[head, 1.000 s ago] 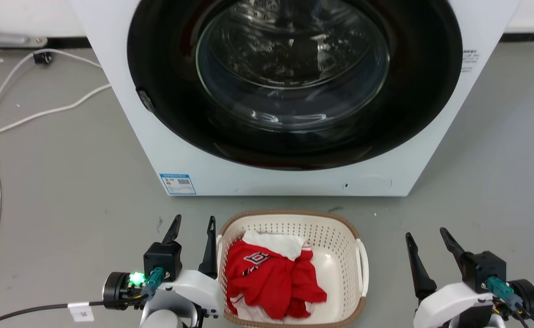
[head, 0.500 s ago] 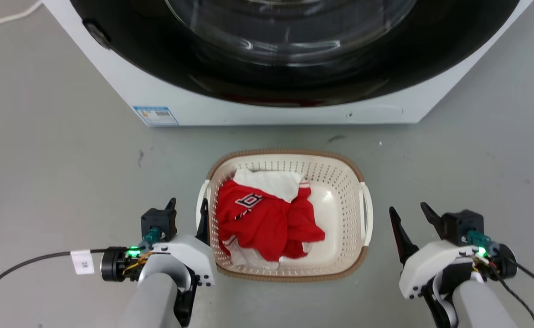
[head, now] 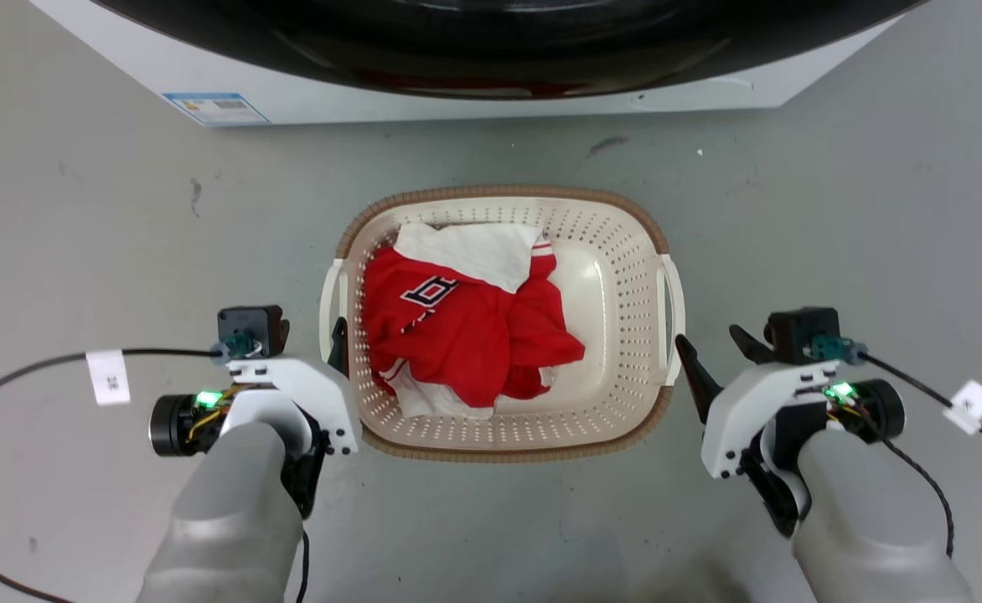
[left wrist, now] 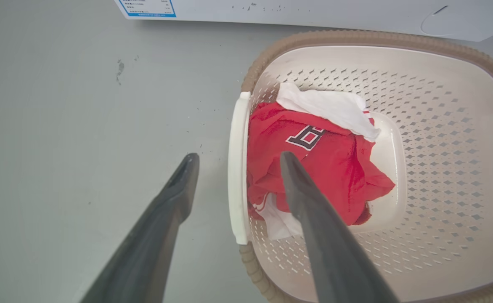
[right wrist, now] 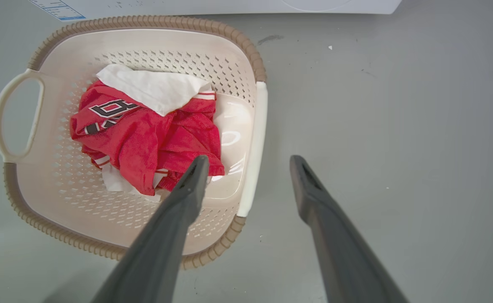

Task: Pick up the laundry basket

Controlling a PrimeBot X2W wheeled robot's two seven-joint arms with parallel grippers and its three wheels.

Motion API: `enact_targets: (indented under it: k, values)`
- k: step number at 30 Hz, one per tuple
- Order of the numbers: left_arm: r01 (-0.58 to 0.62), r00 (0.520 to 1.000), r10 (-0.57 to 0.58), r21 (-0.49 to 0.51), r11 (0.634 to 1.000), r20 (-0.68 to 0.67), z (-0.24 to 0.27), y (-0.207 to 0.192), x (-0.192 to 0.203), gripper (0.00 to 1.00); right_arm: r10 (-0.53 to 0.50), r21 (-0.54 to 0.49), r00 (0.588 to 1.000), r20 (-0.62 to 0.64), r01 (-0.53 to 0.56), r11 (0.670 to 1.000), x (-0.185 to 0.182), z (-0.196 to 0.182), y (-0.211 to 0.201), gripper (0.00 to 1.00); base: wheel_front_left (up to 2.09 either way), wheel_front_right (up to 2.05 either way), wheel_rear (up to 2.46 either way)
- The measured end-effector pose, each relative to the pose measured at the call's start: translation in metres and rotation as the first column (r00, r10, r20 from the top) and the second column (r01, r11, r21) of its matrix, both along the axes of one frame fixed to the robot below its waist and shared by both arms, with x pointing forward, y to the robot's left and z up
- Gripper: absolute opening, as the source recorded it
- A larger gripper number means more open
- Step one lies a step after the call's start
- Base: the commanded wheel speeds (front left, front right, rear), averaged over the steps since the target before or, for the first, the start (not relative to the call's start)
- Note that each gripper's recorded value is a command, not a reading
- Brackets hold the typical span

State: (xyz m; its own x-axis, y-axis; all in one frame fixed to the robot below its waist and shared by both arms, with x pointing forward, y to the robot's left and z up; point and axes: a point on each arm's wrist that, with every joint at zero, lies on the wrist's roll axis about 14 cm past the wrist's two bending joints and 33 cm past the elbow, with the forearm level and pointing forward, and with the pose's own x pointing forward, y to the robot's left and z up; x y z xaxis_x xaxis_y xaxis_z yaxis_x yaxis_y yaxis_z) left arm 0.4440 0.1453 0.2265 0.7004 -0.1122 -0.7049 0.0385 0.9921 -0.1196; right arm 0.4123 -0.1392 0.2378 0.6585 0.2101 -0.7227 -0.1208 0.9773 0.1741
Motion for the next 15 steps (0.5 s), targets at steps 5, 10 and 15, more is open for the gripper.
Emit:
enact_targets:
  k: [5, 10, 15]
  values:
    - [0.011, 0.995, -0.012, -0.006, 1.0, -0.095, -0.022, 0.001, 0.006, 1.0, 0.021, 0.011, 0.996, -0.089, -0.02, 1.0, 0.002, -0.02, 0.006, 1.0, 0.0, 0.0, 0.0]
    - [0.022, 0.985, -0.023, -0.01, 1.0, -0.172, -0.04, 0.002, 0.01, 1.0, 0.049, 0.018, 0.986, -0.162, -0.047, 0.999, 0.005, -0.035, 0.011, 1.0, 0.0, 0.0, 0.0]
    - [0.026, 0.971, -0.028, -0.01, 1.0, -0.239, -0.054, 0.005, 0.013, 1.0, 0.082, 0.02, 0.967, -0.24, -0.079, 0.997, 0.003, -0.048, 0.014, 1.0, 0.0, 0.0, 0.0]
